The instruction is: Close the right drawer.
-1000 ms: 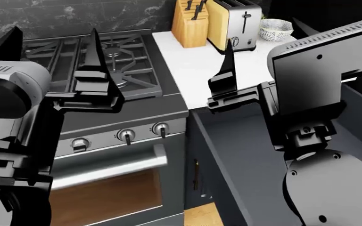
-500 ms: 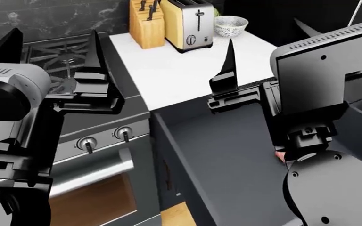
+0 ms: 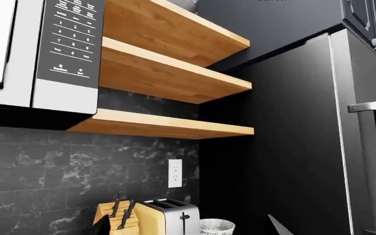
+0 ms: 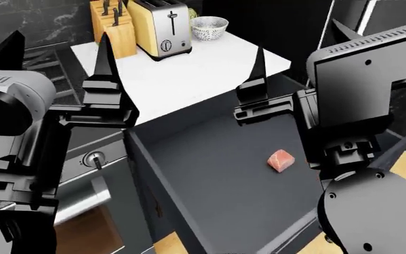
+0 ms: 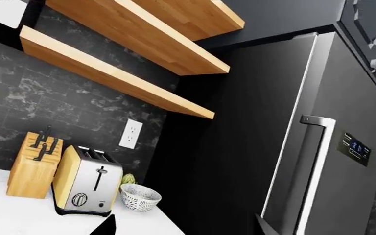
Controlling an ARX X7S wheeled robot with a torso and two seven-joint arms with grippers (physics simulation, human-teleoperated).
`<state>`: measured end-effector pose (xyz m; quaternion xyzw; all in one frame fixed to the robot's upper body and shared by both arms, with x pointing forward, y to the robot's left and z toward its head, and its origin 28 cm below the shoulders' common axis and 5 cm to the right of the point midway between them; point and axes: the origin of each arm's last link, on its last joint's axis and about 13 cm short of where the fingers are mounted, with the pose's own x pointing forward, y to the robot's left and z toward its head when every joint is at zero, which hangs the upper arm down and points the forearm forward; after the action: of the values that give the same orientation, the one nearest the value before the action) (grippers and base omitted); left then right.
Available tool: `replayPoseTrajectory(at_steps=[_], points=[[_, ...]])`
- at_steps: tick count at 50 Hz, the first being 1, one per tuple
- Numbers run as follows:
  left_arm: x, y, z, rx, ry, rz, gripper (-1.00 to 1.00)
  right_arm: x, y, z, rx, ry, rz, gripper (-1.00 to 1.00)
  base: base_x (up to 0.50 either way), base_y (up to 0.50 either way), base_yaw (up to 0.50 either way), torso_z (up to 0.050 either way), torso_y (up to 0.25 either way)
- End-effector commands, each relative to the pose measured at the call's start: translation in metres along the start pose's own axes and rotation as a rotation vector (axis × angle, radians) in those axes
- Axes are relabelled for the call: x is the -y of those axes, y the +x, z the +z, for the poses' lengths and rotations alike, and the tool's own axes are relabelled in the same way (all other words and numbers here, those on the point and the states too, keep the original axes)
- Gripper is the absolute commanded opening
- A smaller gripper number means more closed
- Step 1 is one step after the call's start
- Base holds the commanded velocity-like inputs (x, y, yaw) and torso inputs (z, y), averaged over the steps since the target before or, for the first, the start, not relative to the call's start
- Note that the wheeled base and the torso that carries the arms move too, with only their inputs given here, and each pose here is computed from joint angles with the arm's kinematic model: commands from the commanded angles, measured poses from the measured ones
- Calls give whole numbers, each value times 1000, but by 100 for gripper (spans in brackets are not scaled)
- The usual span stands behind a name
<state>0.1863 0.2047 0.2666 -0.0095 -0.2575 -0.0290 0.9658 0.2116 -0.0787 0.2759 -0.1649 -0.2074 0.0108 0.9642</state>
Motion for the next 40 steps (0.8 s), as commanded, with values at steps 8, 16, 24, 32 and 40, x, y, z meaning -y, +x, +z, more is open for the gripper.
replayPoseTrajectory(at_steps=[8,16,24,32,40], points=[[1,-1,0,1,-1,-2,100,1,-1,-1,7,17,-13,100,0,0,-500,0,0],[0,-1,0,1,-1,4,100,2,-2,-1,4,23,-23,100,0,0,-500,0,0],[0,-2,0,2,-3,3,100,2,0,0,5,-16,-57,100,-25,-30,-44,0,0],[0,-1,1,4,-3,1,100,5,-1,1,-2,13,-95,100,133,-136,0,0,0],[1,-1,2,6,-4,-3,100,4,-1,2,14,15,-90,100,229,-221,0,0,0]])
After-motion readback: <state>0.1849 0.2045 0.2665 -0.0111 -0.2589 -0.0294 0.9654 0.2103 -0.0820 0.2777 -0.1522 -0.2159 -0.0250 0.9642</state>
